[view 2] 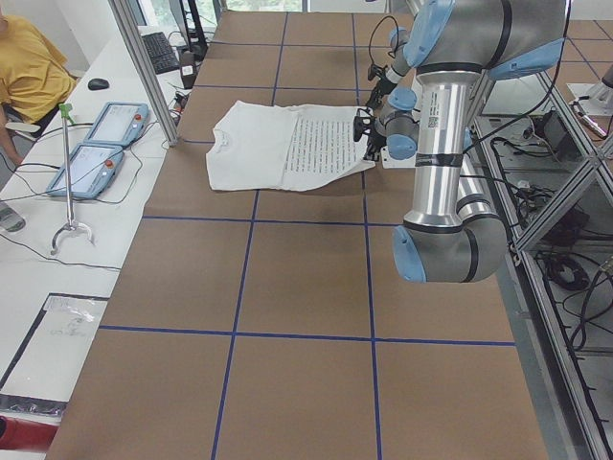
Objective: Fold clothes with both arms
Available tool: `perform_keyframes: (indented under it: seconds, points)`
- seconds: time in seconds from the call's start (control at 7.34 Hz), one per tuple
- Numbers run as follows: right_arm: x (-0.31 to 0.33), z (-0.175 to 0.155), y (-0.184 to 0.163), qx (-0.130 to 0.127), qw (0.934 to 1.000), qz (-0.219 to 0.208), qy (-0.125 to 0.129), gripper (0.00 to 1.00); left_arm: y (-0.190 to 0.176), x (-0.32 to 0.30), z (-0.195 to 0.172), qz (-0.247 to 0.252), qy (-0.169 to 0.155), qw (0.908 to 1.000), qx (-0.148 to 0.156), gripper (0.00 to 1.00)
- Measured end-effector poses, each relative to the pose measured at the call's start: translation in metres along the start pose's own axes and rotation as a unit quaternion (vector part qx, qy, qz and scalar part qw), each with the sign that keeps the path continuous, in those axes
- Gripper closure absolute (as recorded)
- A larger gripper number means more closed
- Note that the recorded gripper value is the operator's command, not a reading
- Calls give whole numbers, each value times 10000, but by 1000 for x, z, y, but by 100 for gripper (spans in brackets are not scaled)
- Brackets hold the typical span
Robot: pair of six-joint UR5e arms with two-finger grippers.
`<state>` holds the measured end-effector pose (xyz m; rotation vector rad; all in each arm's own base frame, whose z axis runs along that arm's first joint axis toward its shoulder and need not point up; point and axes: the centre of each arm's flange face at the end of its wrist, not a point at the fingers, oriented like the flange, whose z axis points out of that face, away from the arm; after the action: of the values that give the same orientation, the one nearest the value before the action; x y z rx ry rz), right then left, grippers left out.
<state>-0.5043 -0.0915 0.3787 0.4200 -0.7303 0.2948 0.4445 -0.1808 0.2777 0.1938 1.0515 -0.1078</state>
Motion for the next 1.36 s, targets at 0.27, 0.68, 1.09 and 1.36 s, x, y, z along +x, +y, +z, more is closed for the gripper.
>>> perform_keyframes:
  seconds: [0.27,0.68,1.09,1.36]
  points:
    - [0,0,-1,2,10000,61,-2,100,0,1,-1,-3,10,10000,3,100]
    - [-1,-30,-27,-130,9998,156,-2,100,-3,4,-12,-4,105,9999,-27,100]
    - [-2,-155,-125,-781,9957,401,287,100,-34,12,-88,-103,370,9985,-394,100]
    - [-18,-198,-185,-1074,9912,634,441,100,-60,16,-149,70,462,9980,-420,100]
